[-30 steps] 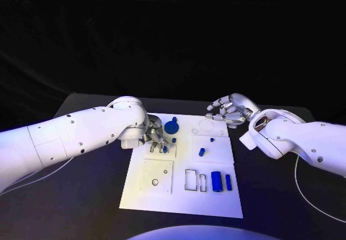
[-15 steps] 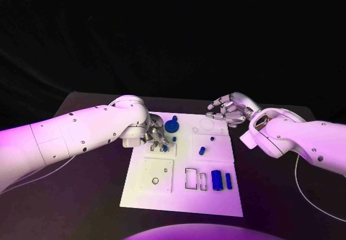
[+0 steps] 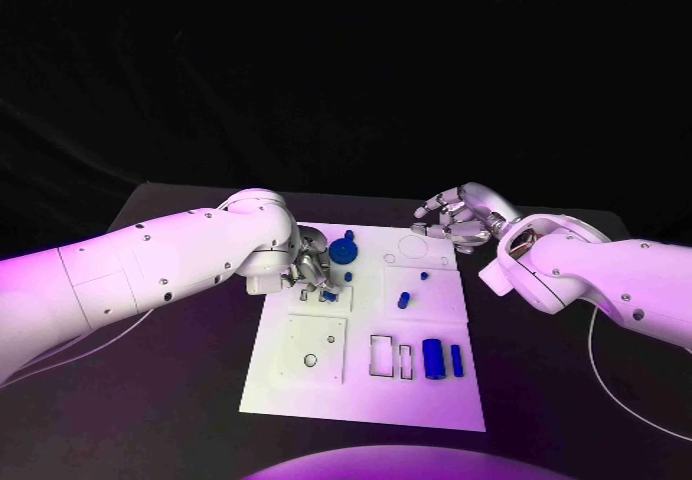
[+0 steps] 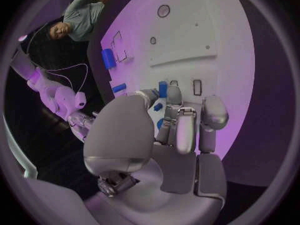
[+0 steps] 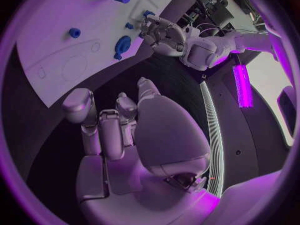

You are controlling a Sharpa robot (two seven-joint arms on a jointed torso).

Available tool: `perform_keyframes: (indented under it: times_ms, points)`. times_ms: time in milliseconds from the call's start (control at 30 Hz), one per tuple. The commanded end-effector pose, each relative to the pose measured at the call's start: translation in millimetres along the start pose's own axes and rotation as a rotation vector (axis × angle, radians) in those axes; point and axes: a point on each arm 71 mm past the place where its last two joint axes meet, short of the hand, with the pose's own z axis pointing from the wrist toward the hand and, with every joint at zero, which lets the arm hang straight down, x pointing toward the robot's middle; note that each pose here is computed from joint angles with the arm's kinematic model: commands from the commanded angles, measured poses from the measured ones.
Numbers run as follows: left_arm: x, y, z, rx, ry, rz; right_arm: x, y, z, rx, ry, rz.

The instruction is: Assemble the parts on the task board

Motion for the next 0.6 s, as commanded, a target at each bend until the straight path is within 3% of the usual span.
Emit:
perform_keyframes:
  times_ms: [33,400,600]
  points:
    - [0.0,-1.6,-0.6,0.036,0.006,-0.059,1.3,0.3,0.2,-0.004,0.007,-0.007]
    - [-2.0,17.0,-12.5,0.025,-0.033,-0.137,0.9,-0.7,-0.8,0.005,0.007,0.007]
    - [-4.4,21.1,-19.3,0.037,-0.114,-0.126,0.2,-1.4,-1.5,0.006,0.006,0.009]
